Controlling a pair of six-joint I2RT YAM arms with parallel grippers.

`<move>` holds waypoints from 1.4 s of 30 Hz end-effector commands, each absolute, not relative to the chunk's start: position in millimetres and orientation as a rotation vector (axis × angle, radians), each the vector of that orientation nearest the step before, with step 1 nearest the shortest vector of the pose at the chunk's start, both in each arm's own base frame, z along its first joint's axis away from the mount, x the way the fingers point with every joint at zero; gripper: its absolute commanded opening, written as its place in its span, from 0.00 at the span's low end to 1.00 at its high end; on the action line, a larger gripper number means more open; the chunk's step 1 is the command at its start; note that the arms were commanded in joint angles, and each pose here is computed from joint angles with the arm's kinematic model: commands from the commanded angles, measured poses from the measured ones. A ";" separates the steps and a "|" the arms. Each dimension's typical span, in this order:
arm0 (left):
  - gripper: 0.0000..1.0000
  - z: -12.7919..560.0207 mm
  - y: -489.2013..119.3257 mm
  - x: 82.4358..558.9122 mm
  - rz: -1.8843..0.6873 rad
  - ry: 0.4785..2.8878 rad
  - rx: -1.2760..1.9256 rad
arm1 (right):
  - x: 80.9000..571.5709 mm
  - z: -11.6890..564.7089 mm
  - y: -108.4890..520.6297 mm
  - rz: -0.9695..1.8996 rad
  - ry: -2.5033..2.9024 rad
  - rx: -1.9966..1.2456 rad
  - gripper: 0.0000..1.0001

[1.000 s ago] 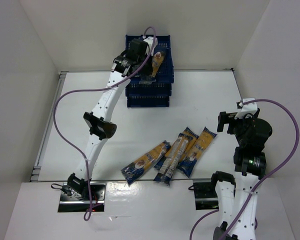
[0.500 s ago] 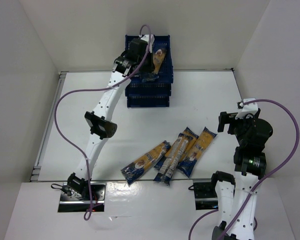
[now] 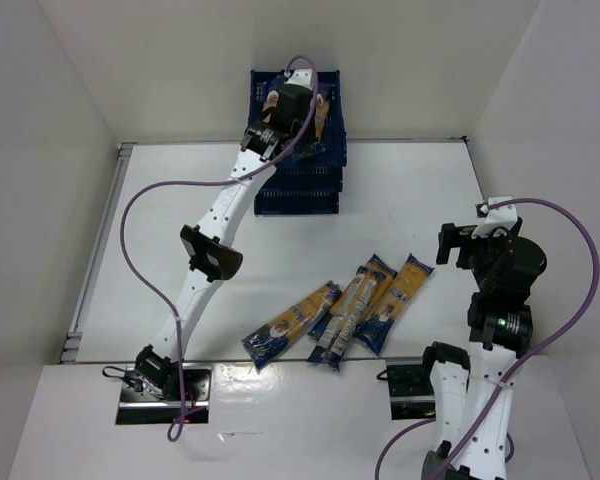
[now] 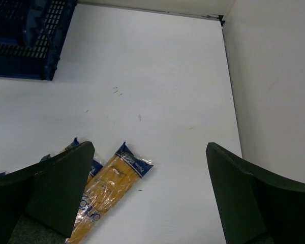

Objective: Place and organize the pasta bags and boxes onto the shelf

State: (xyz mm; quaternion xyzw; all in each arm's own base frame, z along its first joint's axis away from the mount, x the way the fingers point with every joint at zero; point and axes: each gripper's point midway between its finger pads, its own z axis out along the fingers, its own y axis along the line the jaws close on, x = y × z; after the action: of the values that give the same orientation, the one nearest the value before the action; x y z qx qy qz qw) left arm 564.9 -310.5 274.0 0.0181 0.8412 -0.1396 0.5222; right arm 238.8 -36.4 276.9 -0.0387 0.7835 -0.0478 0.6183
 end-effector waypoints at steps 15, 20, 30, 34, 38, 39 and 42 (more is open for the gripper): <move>0.51 245.5 -343.0 564.1 -0.350 2.018 0.087 | 241.1 272.3 -41.0 -0.117 1.817 -0.087 1.00; 0.86 273.3 -338.4 555.2 -0.360 1.988 0.114 | 241.1 272.3 -41.0 -0.117 1.817 -0.087 1.00; 0.99 358.2 -277.1 520.1 -0.339 1.963 0.088 | 241.1 272.3 -41.0 -0.117 1.817 -0.087 1.00; 0.99 347.4 -258.7 491.7 -0.289 2.075 0.178 | 239.7 274.3 -40.5 -0.120 1.808 -0.089 1.00; 0.99 319.4 -236.4 457.2 -0.182 2.217 0.315 | 236.6 279.0 -37.7 -0.119 1.787 -0.099 1.00; 0.99 307.0 -229.3 450.9 -0.161 2.260 0.354 | 236.6 279.1 -37.7 -0.119 1.786 -0.099 1.00; 0.99 287.2 -202.4 418.9 -0.127 2.317 0.413 | 235.2 281.0 -37.1 -0.122 1.778 -0.101 1.00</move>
State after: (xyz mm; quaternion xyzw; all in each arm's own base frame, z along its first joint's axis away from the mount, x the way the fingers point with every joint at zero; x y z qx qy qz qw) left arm 446.3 -220.6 313.8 0.1135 0.8939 -0.0671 0.4284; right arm 236.5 -37.5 278.0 -0.0364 0.7819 -0.0491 0.6204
